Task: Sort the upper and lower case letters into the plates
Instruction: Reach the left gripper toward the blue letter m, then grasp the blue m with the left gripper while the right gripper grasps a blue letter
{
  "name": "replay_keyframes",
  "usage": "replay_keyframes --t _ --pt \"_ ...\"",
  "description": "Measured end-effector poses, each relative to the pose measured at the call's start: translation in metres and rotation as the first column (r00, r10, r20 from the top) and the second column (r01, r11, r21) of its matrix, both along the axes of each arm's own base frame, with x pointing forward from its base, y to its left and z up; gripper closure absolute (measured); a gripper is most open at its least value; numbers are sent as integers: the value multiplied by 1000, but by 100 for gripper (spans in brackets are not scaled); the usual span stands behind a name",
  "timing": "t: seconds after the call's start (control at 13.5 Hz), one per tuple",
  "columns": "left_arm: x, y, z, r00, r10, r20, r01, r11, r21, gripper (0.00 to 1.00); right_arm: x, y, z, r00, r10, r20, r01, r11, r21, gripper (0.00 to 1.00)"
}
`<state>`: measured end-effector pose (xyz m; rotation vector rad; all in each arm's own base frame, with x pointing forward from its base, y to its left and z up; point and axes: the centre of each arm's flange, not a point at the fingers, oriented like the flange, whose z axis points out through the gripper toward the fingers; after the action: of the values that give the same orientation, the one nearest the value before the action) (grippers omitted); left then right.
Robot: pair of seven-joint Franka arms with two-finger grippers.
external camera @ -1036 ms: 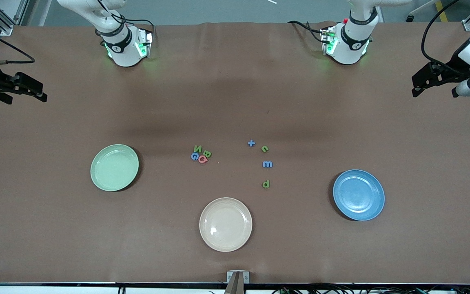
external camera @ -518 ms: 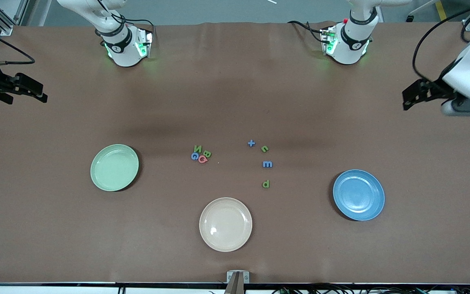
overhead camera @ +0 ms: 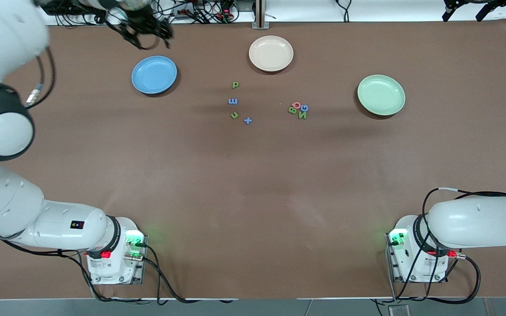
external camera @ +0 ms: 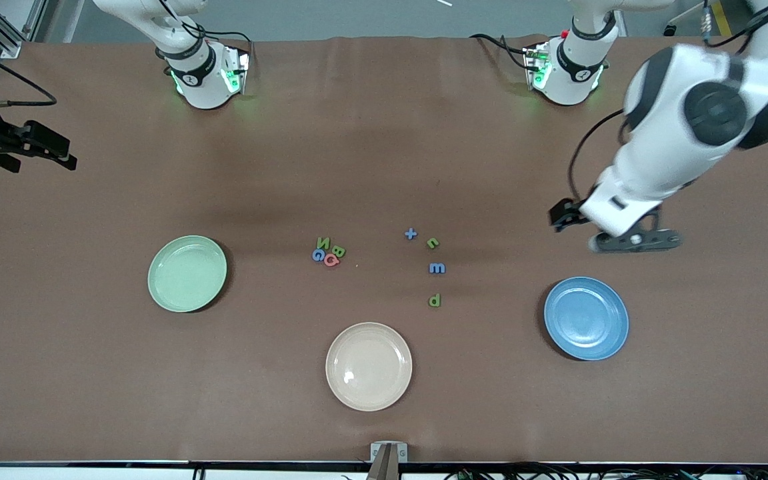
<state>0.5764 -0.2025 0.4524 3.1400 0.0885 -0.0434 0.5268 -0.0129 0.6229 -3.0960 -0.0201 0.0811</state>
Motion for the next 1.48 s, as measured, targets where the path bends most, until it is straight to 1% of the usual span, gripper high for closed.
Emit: replay_keyframes --t 0.15,0.3,0.44,0.59,0.67,0.74,0.81,1.04,1.11,1.18,1.26,1.33,1.41,1.48 --pt "2 -52 -55 1000 15 -3 -15 1000 -22 0 0 -1 0 1000 0 0 0 1000 -4 0" --pt "3 -94 -105 1000 -12 8 12 999 -34 0 0 -1 0 1000 0 -2 0 1000 -5 0" --pt "7 -118 -141 999 -37 -1 37 998 -46 0 -2 -1 0 1000 0 -11 0 1000 -5 0" --pt "6 -142 -171 999 -29 -26 28 999 -47 1 -2 -1 0 1000 0 -15 0 1000 -5 0" --pt "5 -154 -186 999 -27 -28 26 999 -45 2 0 -1 -2 1000 0 -20 0 1000 -4 0" --pt "4 -164 -199 999 -28 -22 27 999 -46 2 4 0 -10 999 0 -35 -1 1000 -3 0" --pt "2 -173 -210 1000 -23 -19 22 999 -48 3 12 0 -26 998 0 -64 -1 1000 -2 0" --pt "-5 -188 -234 1000 -11 -22 9 999 -51 4 50 -5 -92 987 -8 -161 7 1000 -6 0" --pt "-6 -189 -239 1000 -9 -24 8 999 -53 5 60 -9 -112 982 -13 -188 11 1000 -11 0" --pt "-5 -189 -242 1000 -10 -22 8 998 -54 5 70 -13 -127 979 -19 -205 16 1000 -17 0" --pt "-5 -188 -246 1000 -16 -14 16 999 -49 9 77 -15 -135 978 -24 -208 21 1000 -17 0" --pt "-5 -188 -249 1000 -28 -8 28 999 -38 10 80 -13 -136 977 -44 -207 41 999 -18 0" --pt "-5 -188 -252 999 -36 -6 36 999 -29 14 81 -6 -134 974 -95 -203 92 995 -24 0" --pt "-6 -188 -255 999 -37 -9 37 999 -25 15 83 7 -131 968 -152 -198 149 988 -32 0"
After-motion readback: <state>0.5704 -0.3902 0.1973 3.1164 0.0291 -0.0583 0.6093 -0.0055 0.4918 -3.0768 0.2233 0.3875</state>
